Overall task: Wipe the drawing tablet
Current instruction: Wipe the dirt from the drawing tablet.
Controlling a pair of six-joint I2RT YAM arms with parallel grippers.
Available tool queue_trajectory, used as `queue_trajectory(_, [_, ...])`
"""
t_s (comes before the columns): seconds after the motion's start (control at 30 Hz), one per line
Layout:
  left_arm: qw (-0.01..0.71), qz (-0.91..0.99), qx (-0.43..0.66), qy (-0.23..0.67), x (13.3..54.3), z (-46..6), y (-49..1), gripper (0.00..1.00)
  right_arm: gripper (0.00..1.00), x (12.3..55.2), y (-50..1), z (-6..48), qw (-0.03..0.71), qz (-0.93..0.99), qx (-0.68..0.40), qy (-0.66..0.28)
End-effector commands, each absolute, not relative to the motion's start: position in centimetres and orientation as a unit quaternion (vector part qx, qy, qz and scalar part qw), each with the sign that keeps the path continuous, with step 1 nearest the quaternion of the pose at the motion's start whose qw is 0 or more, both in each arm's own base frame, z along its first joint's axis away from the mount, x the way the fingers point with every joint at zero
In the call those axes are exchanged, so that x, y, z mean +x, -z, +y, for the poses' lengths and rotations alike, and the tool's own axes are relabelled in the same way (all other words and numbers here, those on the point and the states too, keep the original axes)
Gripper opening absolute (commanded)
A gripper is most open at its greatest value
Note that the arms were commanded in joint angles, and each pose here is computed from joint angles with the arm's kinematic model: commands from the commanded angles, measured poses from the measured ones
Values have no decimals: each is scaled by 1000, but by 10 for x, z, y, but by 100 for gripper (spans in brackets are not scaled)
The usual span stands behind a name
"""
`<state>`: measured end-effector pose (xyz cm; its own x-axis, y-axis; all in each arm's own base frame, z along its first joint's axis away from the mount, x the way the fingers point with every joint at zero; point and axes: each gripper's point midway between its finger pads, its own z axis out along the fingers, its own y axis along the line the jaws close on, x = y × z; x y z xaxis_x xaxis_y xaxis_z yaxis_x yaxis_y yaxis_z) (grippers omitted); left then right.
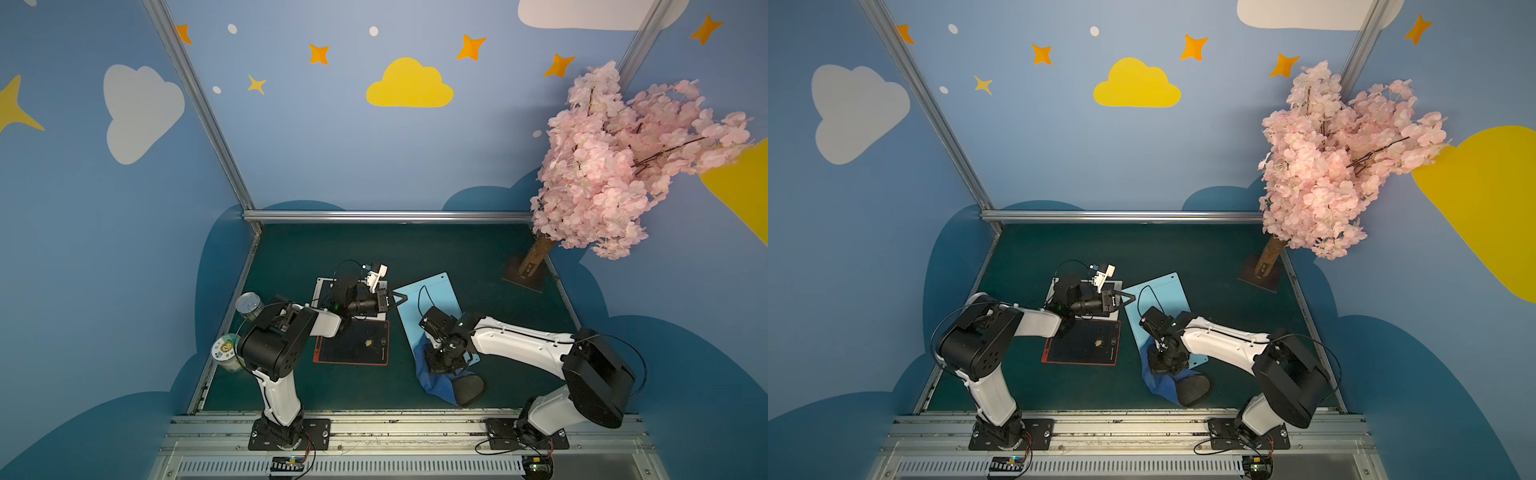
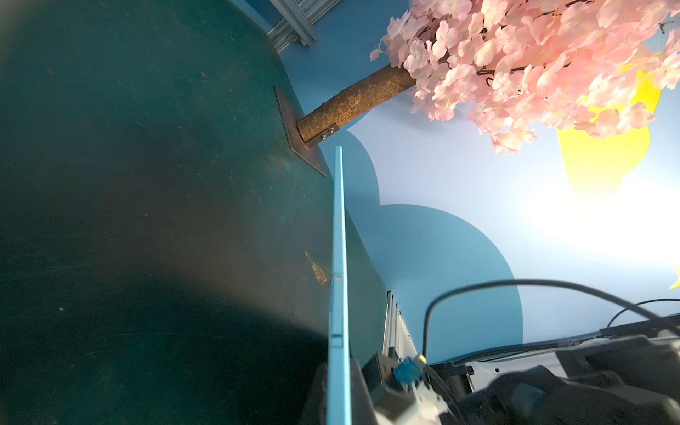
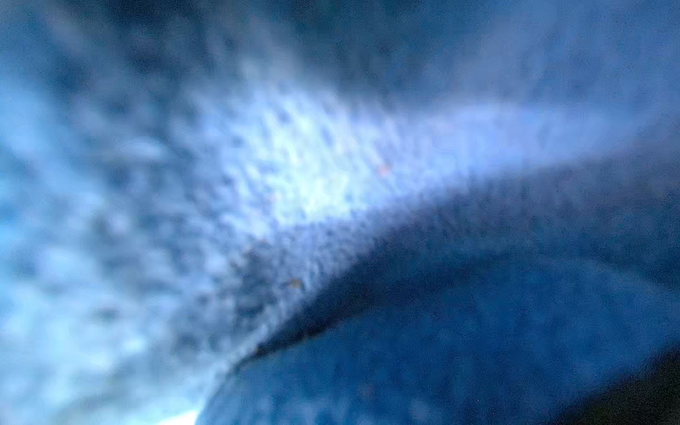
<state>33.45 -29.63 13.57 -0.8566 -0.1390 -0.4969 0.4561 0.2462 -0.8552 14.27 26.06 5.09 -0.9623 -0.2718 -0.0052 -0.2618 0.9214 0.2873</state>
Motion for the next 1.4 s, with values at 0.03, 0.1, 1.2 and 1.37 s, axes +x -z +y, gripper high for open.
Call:
queue_trajectory(0.03, [261, 732, 130, 615, 333, -300, -156, 3, 0, 176, -97, 273, -39, -973, 124, 192])
queue_trajectory(0.1, [261, 732, 130, 616, 333, -300, -156, 3, 0, 197, -117, 256, -71, -974, 101, 191])
queue_trajectory(1.2, [259, 731, 127, 619, 334, -299, -156, 3, 0, 199, -65, 274, -54, -969, 54, 235])
queue_trajectory(1.37, [258, 731, 125, 620, 334, -299, -156, 3, 0, 247, -79, 303, -89, -967, 63, 231])
